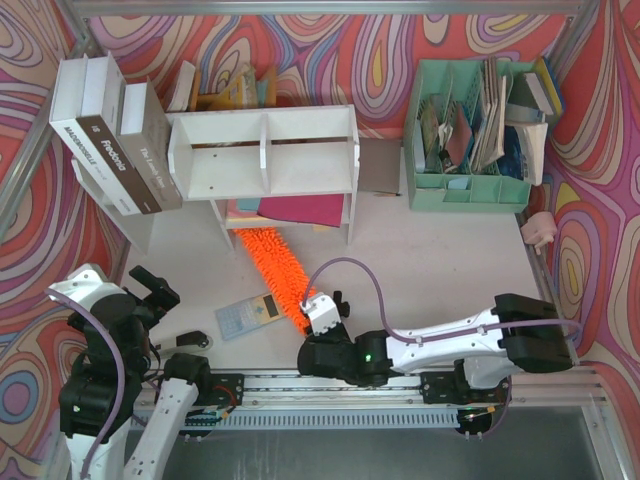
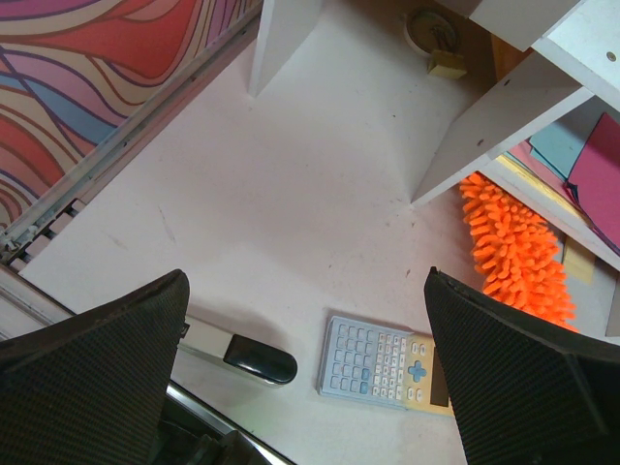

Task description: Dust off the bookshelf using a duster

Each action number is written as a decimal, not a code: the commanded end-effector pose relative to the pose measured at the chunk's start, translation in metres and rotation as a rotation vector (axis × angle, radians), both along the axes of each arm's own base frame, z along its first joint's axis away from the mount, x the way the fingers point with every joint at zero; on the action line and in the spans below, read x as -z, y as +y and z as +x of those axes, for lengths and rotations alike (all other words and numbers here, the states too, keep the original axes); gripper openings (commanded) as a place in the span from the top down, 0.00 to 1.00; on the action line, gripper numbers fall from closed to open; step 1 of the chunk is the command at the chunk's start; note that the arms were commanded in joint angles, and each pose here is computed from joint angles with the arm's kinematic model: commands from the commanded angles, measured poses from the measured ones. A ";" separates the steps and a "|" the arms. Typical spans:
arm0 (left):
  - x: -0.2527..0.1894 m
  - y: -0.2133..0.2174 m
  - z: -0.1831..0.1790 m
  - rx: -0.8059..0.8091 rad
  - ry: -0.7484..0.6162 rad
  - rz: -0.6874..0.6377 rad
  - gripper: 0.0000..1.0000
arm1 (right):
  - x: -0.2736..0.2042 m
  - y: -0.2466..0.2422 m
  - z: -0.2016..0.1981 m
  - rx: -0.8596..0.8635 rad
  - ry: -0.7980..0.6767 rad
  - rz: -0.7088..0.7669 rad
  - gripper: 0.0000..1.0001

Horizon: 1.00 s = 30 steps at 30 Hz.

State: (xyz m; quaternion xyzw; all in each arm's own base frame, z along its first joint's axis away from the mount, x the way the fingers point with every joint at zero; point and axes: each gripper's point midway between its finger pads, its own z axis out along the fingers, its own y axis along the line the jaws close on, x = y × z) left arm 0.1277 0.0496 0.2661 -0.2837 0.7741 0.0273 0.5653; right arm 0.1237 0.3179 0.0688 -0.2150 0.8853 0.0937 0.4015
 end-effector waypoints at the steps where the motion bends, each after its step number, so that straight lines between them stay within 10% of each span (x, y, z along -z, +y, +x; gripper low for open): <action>1: 0.002 0.001 0.002 -0.001 0.007 0.011 0.02 | -0.032 0.023 0.011 -0.004 -0.077 0.099 1.00; 30: 0.003 0.000 0.002 0.001 0.006 0.012 0.02 | 0.006 0.017 0.035 0.040 -0.065 0.022 1.00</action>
